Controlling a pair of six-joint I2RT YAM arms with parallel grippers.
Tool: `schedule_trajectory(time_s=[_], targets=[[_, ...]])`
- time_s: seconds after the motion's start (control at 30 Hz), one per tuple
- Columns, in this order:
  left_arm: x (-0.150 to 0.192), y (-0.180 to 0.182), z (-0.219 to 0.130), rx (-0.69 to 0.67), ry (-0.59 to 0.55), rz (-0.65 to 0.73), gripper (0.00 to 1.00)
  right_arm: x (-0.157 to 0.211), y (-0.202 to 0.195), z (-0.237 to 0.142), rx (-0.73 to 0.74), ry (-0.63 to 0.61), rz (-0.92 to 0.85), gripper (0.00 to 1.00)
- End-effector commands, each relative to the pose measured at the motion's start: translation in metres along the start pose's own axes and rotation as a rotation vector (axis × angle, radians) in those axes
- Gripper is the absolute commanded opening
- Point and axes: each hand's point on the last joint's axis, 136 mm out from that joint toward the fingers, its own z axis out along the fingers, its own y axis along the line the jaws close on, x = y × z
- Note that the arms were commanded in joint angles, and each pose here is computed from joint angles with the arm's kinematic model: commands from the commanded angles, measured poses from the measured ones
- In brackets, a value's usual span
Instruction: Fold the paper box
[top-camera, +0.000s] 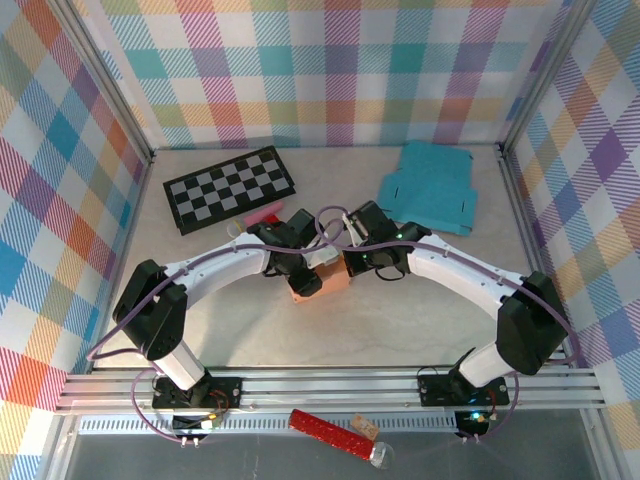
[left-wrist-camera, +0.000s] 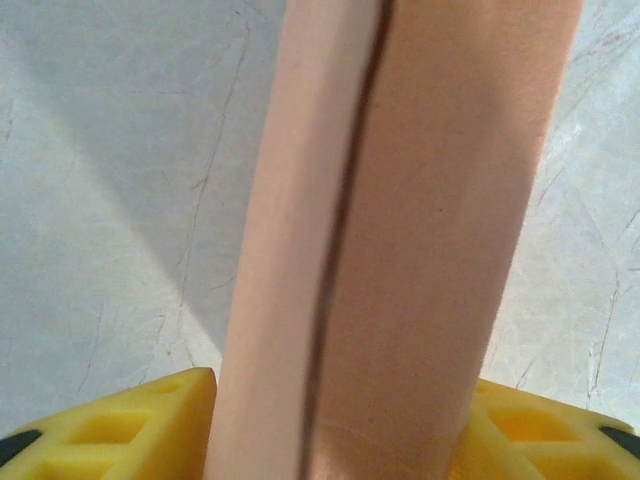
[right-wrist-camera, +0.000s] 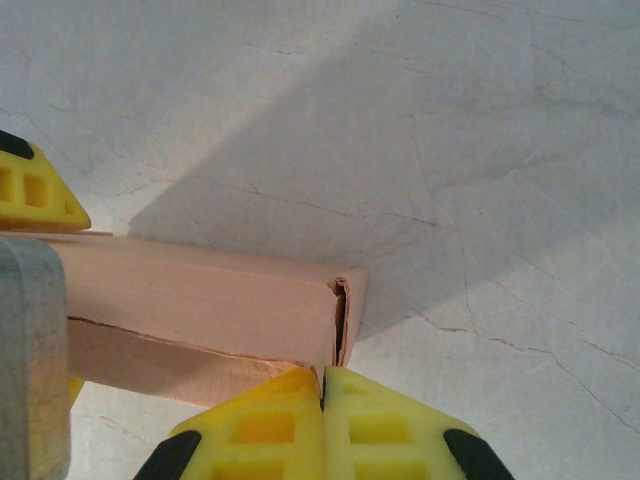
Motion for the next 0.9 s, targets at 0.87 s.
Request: schedule_trajectory(time_s=[0.87], targets=[[-0.027,0.015,-0.051,-0.069,-0.217,-0.208,0.65,0.005,-0.004,-0.004,0.13,-0.032,0.099,0.0]])
